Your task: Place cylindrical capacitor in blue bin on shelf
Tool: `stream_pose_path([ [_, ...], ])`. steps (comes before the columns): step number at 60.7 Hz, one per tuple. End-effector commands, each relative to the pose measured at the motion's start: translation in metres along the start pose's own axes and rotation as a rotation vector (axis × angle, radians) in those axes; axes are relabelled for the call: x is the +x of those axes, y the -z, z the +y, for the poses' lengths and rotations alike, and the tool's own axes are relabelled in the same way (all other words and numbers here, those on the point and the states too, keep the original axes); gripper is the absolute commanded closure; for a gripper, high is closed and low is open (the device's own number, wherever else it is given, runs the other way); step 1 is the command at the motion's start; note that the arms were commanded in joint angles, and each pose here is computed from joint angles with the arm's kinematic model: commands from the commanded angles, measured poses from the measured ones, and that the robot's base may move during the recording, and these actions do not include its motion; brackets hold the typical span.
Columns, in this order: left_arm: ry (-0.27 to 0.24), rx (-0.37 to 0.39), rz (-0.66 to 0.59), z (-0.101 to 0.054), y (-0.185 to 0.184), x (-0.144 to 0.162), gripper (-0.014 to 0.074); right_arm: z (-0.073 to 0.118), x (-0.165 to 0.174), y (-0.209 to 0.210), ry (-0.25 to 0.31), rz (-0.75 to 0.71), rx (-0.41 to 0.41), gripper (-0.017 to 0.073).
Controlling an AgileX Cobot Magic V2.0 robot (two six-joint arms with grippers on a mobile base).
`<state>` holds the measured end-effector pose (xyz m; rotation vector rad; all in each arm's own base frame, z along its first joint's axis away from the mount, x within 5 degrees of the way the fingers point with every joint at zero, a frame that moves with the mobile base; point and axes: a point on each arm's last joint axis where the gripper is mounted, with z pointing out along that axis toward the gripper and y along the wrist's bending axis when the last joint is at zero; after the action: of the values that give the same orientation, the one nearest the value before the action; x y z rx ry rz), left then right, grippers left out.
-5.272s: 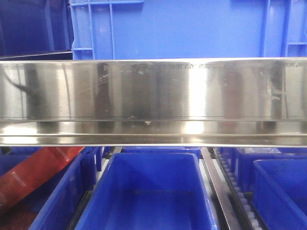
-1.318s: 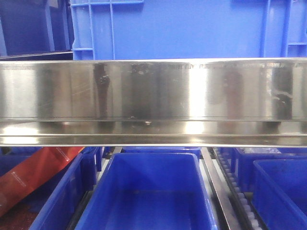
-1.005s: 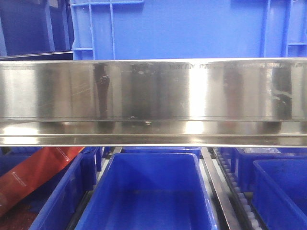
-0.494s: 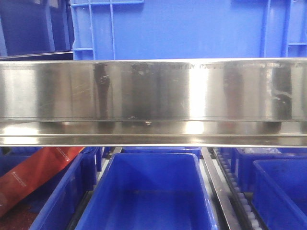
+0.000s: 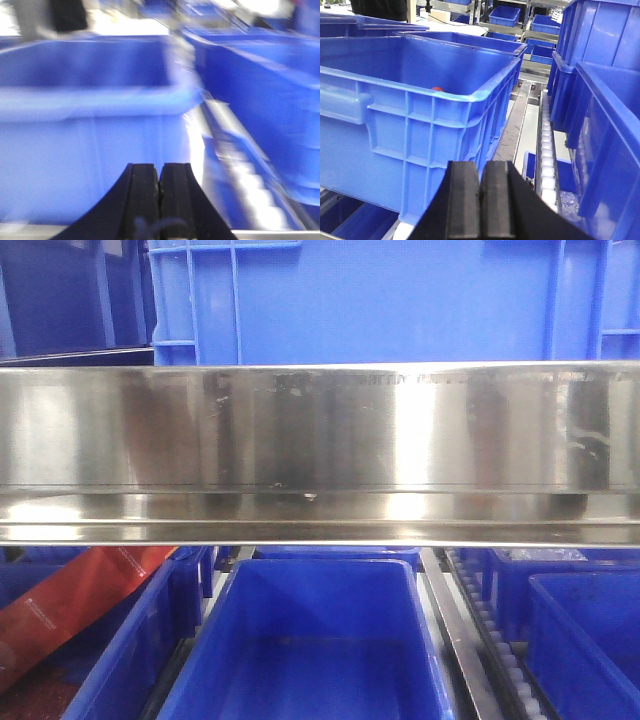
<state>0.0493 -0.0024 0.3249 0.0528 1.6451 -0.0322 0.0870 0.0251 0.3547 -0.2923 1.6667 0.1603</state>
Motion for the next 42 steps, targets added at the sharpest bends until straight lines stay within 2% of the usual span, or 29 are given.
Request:
stream_pose_path([
  [1,0.011,-0.010,-0.083,0.000,-0.002,0.025,0.0704,-0.001,-0.001,0.001,0.006,-0.022,0.012,0.0720],
  [12,0.011,-0.010,-0.096,-0.001,-0.012,0.083,0.0704,-0.001,-0.001,0.001,0.006,-0.022,0.012,0.0720],
  [19,0.017,-0.005,-0.097,-0.001,-0.015,0.107,0.0704,-0.001,-0.001,0.001,0.006,-0.022,0.012,0.0720],
  [25,0.017,0.019,-0.162,-0.003,-0.015,0.111,0.0704,-0.001,-0.001,0.001,0.006,-0.022,0.012,0.0720],
  [27,0.016,0.031,-0.106,-0.003,-0.016,0.116,0.0704,-0.001,-0.001,0.001,0.006,-0.022,0.012,0.0720],
  [42,0.014,0.079,-0.076,-0.006,-0.016,0.119,0.0704,-0.001,-0.001,0.001,0.006,-0.028,0.012,0.0720],
])
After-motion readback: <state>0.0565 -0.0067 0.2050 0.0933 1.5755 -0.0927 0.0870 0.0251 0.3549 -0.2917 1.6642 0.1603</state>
